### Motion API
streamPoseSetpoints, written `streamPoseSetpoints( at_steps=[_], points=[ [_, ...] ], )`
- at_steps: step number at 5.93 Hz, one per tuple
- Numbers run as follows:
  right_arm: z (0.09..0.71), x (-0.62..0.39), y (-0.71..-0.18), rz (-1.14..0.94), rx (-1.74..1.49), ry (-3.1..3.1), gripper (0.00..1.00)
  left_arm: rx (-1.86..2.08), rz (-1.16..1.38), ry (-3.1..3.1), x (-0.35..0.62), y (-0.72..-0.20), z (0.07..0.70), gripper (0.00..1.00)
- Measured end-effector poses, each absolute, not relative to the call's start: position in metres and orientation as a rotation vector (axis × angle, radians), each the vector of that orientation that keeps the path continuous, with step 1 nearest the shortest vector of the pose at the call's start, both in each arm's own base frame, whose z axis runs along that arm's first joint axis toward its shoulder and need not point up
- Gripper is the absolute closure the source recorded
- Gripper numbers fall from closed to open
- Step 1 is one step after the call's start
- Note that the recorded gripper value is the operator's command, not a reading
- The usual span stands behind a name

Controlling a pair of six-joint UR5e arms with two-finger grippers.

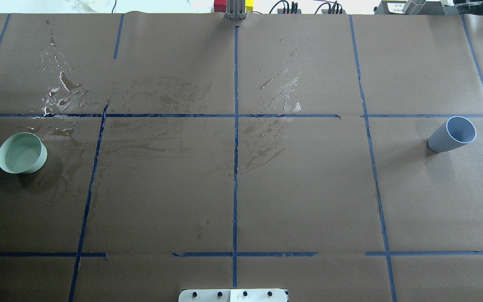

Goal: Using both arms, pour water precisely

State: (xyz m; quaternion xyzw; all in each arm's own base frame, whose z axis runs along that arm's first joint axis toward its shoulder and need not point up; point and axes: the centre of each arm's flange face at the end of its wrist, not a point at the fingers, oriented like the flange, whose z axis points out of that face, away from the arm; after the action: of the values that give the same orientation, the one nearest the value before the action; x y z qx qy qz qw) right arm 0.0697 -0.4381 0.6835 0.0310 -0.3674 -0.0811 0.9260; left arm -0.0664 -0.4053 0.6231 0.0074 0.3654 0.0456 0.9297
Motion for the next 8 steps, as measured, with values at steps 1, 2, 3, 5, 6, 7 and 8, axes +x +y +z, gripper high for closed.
streamPoseSetpoints(
  at_steps=[1,2,3,5,6,7,8],
  points=[
    [0.686,0.069,-0.432,-0.141,0.051,-0.764,0.00,0.023,0.096,0.747,-0.066,-0.407,0.623,0.00],
    [0.684,0.069,-0.430,-0.113,0.043,-0.768,0.00,0.031,0.098,0.747,-0.066,-0.408,0.624,0.00],
    [0.681,0.069,-0.430,-0.098,0.041,-0.772,0.00,0.033,0.099,0.748,-0.066,-0.409,0.624,0.00],
    [0.681,0.070,-0.422,-0.099,0.042,-0.768,0.00,0.037,0.101,0.747,-0.066,-0.411,0.625,0.00],
    [0.681,0.069,-0.416,-0.100,0.043,-0.769,0.00,0.039,0.107,0.746,-0.065,-0.412,0.624,0.00],
    [0.680,0.069,-0.414,-0.101,0.047,-0.772,0.00,0.040,0.114,0.746,-0.063,-0.413,0.623,0.00],
    [0.679,0.069,-0.414,-0.102,0.049,-0.775,0.00,0.036,0.126,0.745,-0.058,-0.413,0.624,0.00]
  ],
)
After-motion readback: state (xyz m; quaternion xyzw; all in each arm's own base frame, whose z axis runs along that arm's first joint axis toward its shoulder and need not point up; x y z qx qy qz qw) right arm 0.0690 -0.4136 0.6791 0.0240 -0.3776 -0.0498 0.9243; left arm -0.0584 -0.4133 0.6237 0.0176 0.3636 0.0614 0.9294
